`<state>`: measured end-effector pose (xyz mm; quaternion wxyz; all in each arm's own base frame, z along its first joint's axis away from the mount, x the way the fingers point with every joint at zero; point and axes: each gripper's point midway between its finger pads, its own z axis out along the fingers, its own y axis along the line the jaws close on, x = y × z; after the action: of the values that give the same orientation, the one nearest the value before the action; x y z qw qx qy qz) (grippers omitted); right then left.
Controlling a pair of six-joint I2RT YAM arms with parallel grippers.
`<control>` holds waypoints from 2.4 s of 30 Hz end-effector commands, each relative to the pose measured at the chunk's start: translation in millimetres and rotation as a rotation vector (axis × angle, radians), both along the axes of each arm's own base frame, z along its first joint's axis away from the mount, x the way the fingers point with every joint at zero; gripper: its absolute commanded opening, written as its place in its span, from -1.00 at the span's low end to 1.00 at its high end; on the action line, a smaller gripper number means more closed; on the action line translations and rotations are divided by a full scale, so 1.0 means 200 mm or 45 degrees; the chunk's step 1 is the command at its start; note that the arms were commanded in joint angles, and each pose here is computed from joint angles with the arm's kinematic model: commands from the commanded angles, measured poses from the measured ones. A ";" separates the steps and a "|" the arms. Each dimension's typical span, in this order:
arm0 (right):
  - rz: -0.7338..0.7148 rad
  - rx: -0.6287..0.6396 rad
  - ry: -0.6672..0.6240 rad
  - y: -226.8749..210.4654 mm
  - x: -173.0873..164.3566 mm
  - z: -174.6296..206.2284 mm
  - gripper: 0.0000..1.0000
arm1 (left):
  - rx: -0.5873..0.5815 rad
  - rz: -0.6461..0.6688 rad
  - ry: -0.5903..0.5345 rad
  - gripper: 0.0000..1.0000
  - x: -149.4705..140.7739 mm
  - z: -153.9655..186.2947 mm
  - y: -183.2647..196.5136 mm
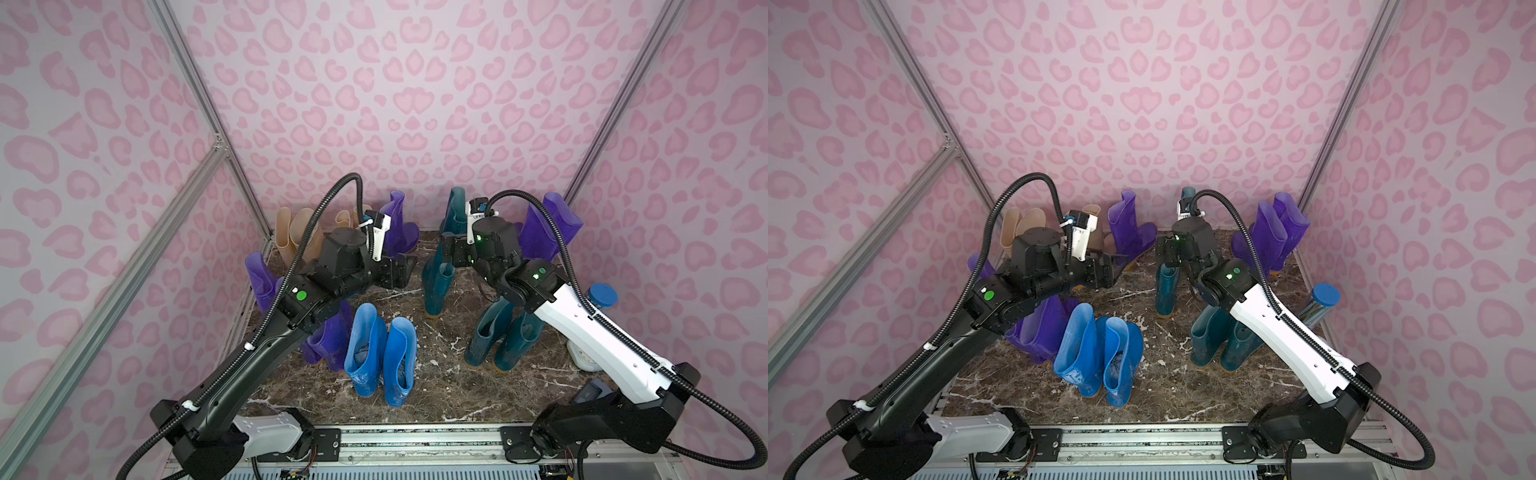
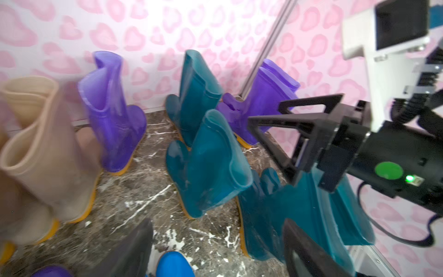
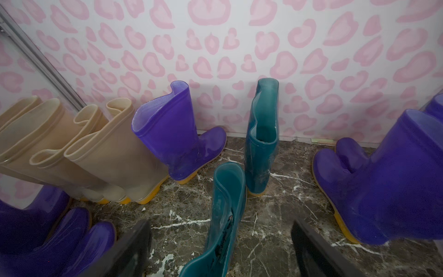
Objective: Match and arrange rain boots in pairs
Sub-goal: Adjust the rain boot at the center of the board, then pick up the rain boot at the center of the board.
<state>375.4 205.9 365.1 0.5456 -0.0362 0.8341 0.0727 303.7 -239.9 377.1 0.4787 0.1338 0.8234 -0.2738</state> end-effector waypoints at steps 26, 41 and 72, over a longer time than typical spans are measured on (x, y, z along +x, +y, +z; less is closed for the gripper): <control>-0.015 0.125 0.207 -0.22 1.11 -0.45 0.54 | 0.227 -0.167 0.261 0.93 0.21 -0.52 -0.66; -0.065 0.168 0.098 -0.56 1.16 -0.23 -1.00 | 0.194 -0.183 0.225 -0.94 0.62 -0.64 -0.82; -0.011 0.330 0.157 -0.65 0.97 -0.27 -1.00 | -0.046 -0.038 -0.164 -0.95 1.11 -0.39 -1.09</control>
<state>564.7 70.9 292.3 0.4647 0.0477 0.8699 0.1586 512.1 -453.2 262.4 0.4720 0.1821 0.8218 -0.2621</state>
